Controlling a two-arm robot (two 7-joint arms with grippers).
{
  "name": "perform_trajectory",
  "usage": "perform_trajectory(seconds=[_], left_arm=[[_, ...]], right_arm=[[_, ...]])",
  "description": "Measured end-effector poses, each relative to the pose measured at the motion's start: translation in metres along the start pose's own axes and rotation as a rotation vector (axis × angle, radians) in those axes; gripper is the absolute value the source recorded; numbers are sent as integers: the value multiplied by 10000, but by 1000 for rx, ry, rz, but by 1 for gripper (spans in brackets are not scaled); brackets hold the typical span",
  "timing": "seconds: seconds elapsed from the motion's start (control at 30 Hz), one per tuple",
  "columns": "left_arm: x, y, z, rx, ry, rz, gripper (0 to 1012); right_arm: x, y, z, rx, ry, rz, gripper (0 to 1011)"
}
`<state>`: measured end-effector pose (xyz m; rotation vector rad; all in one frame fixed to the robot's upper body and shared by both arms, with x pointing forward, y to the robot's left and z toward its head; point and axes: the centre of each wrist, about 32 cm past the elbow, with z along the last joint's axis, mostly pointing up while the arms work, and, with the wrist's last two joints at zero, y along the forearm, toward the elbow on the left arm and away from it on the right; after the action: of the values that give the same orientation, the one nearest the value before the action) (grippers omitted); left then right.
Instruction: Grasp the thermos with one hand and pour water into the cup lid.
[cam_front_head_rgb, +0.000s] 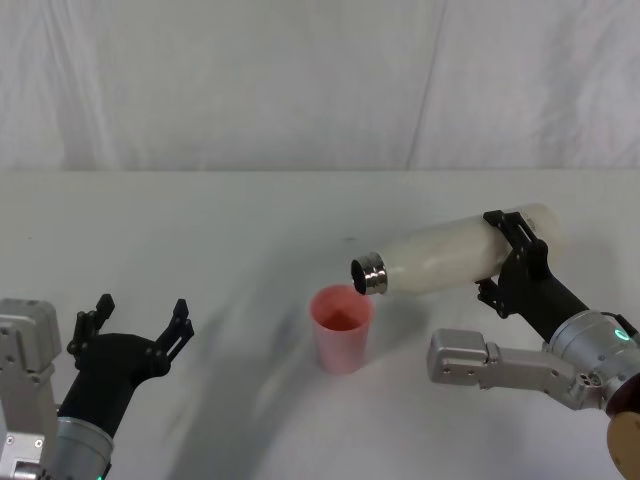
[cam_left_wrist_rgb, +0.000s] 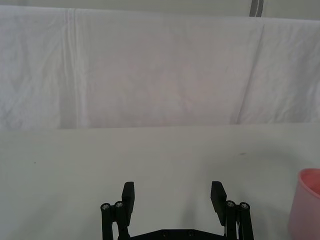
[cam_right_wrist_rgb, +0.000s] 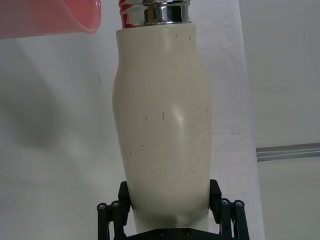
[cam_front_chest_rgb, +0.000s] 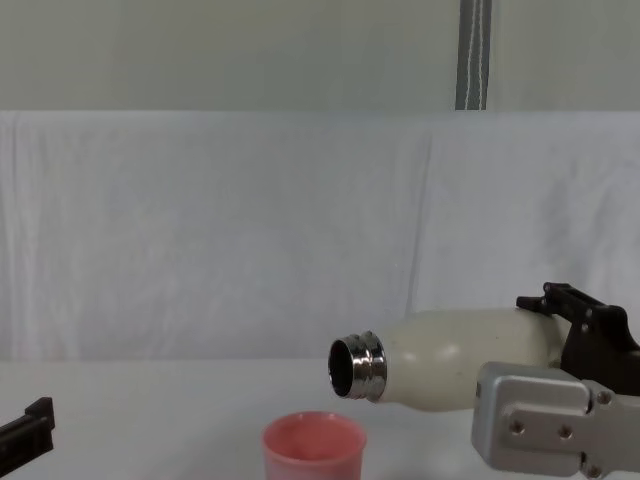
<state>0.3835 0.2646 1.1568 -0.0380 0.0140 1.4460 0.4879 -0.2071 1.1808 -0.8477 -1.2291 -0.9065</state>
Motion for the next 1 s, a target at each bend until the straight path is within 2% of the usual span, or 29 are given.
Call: perform_trajectory(seconds=[1.0], left_arm=[[0,0,0,0,0,0,1001]], right_arm=[[7,-11,8,-3,-7,-4,951]])
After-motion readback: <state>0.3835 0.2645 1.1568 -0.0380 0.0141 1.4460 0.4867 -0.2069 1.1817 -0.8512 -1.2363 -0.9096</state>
